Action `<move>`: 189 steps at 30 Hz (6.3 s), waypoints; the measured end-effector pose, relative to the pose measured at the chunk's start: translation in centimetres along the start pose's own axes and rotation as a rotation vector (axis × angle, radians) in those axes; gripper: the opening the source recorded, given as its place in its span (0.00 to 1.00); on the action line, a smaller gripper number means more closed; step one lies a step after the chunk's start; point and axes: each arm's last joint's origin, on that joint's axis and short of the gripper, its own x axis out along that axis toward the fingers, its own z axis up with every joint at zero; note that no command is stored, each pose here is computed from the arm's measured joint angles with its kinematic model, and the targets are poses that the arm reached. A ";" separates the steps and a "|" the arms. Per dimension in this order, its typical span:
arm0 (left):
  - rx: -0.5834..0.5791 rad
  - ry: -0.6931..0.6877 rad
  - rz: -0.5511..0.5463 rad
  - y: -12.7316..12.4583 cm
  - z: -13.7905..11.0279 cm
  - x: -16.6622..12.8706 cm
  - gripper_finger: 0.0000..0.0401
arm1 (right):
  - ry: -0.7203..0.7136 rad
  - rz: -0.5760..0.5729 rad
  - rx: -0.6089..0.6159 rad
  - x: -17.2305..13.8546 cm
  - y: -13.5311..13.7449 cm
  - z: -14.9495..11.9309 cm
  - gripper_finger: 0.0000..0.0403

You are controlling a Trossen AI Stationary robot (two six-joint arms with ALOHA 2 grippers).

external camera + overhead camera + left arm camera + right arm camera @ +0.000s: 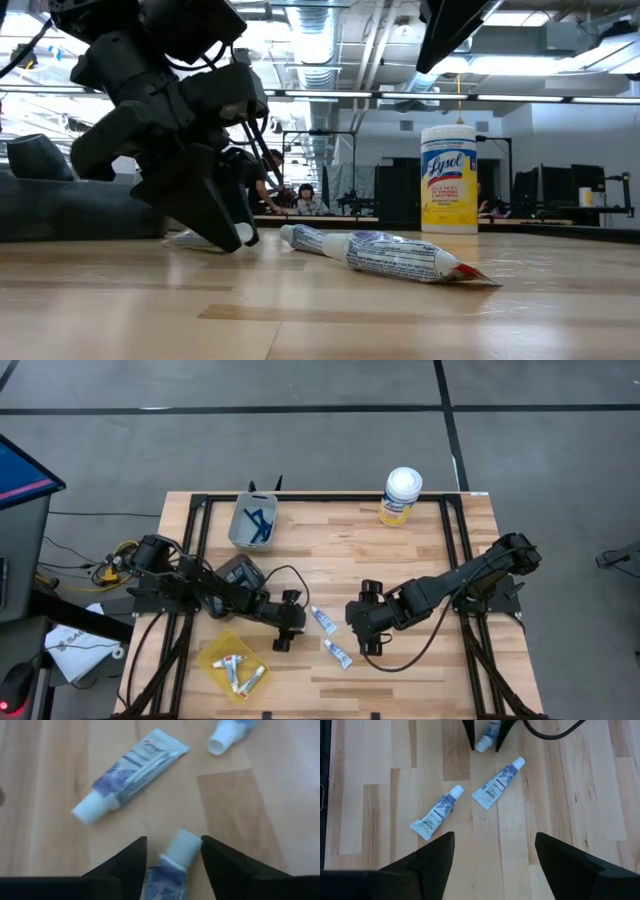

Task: Pick & Place Travel size toiletries
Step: Put the toothpaste into the yellow bin

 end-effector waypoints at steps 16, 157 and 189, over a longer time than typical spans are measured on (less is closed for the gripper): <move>0.018 -0.006 -0.002 0.0 0.1 0.0 0.19 | 0.007 -0.016 0.020 0.2 -0.9 0.3 0.67; 0.078 -0.078 -0.209 8.1 1.4 2.2 0.55 | -0.943 0.367 0.419 -9.4 -10.1 -20.0 0.67; -0.051 -0.081 -0.242 6.8 2.4 0.4 0.16 | -0.953 0.324 0.430 -9.3 -10.4 -19.9 0.67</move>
